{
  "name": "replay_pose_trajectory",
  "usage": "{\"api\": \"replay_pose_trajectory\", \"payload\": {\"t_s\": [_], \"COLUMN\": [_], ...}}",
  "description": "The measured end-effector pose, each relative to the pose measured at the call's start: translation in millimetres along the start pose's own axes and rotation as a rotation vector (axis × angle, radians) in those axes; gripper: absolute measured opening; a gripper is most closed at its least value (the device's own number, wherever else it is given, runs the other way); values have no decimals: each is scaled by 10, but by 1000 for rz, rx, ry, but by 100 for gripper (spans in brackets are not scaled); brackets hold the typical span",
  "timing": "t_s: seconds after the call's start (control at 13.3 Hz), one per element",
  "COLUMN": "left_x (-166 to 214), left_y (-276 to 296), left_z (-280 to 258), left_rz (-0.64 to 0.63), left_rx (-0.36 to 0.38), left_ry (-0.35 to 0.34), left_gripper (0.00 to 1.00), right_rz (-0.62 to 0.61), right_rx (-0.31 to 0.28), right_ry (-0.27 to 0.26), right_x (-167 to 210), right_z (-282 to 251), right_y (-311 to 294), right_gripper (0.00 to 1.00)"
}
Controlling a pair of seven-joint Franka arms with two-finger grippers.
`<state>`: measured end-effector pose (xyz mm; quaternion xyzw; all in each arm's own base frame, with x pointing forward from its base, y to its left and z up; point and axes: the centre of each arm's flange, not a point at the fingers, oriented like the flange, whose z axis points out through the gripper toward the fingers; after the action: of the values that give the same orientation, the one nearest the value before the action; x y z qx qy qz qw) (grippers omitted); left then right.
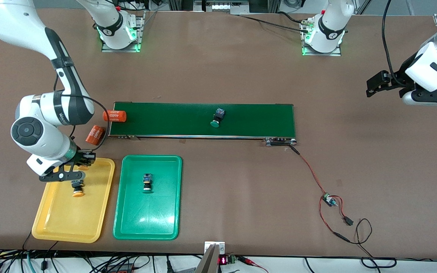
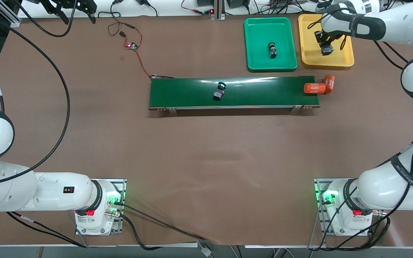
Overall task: Sort buttons by color to trays
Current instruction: 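Carry the yellow button into the yellow tray and open the right gripper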
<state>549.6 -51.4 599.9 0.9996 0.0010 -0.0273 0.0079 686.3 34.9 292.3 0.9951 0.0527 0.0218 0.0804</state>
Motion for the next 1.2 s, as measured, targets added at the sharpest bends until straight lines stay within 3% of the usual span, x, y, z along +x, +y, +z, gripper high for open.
{"api": "replay_pose_trajectory", "payload": {"t_s": [0.53, 0.83, 1.2], "left_x": [0, 2, 2], "left_y": [2, 2, 2], "left_z": [0, 2, 2], "left_rz": [0, 0, 0], "left_rx": [0, 0, 0], "left_ry": [0, -1, -1], "left_gripper": [100, 100, 100], "right_rz": [-23, -22, 41], "right_rx": [-24, -14, -2], "right_ry": [153, 169, 178], "right_x": [145, 147, 182], "right_z": [576, 822, 765], "right_y": [198, 209, 107], "right_gripper": [33, 33, 77]}}
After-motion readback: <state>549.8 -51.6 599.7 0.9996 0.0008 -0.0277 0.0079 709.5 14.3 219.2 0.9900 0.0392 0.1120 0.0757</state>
